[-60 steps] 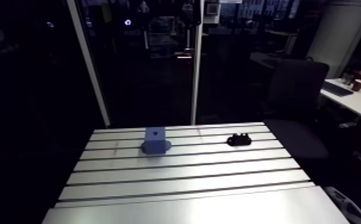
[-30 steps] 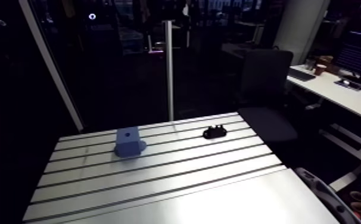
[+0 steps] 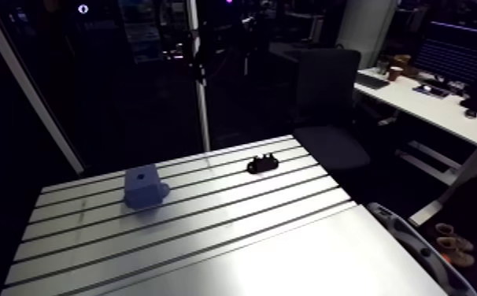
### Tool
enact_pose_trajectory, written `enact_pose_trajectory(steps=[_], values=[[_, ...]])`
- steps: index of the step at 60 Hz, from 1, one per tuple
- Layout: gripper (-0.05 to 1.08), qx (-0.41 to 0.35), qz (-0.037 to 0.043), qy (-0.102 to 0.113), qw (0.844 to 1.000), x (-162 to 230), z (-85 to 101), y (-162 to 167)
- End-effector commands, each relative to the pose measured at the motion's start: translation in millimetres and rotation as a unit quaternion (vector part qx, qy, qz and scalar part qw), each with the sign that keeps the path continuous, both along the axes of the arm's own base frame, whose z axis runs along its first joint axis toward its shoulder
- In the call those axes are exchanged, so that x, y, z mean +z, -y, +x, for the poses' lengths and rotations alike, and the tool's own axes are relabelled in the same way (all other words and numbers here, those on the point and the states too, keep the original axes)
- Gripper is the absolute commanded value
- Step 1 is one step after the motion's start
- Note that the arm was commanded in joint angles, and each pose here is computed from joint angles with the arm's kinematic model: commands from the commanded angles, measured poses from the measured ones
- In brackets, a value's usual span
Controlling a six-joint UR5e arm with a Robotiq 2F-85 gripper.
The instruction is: Pick up the M10 bolt and insert it into the hex recess until seated.
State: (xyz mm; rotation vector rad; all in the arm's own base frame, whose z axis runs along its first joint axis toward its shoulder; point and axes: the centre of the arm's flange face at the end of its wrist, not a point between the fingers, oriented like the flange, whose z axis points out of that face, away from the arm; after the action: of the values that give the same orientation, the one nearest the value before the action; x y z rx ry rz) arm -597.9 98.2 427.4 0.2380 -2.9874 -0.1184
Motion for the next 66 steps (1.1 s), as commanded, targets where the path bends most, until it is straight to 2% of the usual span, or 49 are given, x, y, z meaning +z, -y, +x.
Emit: enact_pose_trajectory(steps=[1, 5, 6, 15, 22, 23, 26, 27, 28, 31, 32, 33, 34, 36, 37, 38, 50, 58, 65, 66], values=[[0.01, 0.002, 0.0043, -0.033, 0.999, -64, -4.4, -49], [0.01, 0.000, 0.0017, -0.039, 0.999, -71, -6.5, -53], [0.01, -0.007, -0.0008, -0.033, 0.999, -81, -7.4, -63], [0.01, -0.016, -0.0050, -0.024, 1.000, -96, -7.9, -75], [0.01, -0.010, -0.0099, -0.033, 0.999, -105, -8.7, -79], [0.01, -0.008, -0.0130, -0.038, 0.999, -108, -9.1, -80], [0.01, -0.009, -0.0154, -0.045, 0.999, -108, -8.6, -82], [0.01, -0.012, -0.0195, -0.049, 0.999, -110, -7.0, -85], [0.01, -0.012, -0.0195, -0.049, 0.999, -110, -7.0, -85], [0.01, -0.017, -0.0284, -0.057, 0.998, -112, -4.5, -92], [0.01, -0.017, -0.0284, -0.057, 0.998, -112, -4.5, -92], [0.01, -0.019, -0.0331, -0.060, 0.997, -113, -3.4, -95], [0.01, -0.019, -0.0331, -0.060, 0.997, -113, -3.4, -95], [0.01, -0.025, -0.0414, -0.059, 0.997, -119, -1.7, -99], [0.01, -0.025, -0.0414, -0.059, 0.997, -119, -1.7, -99], [0.01, -0.027, -0.0447, -0.058, 0.997, -122, -1.7, -101], [0.02, -0.033, -0.0476, -0.052, 0.997, -130, -1.8, -105], [0.10, -0.036, -0.0492, -0.049, 0.997, -135, -2.2, -105], [0.17, -0.036, -0.0457, -0.049, 0.997, -143, -1.0, -105], [0.20, -0.036, -0.0431, -0.050, 0.997, -146, -1.1, -106]])
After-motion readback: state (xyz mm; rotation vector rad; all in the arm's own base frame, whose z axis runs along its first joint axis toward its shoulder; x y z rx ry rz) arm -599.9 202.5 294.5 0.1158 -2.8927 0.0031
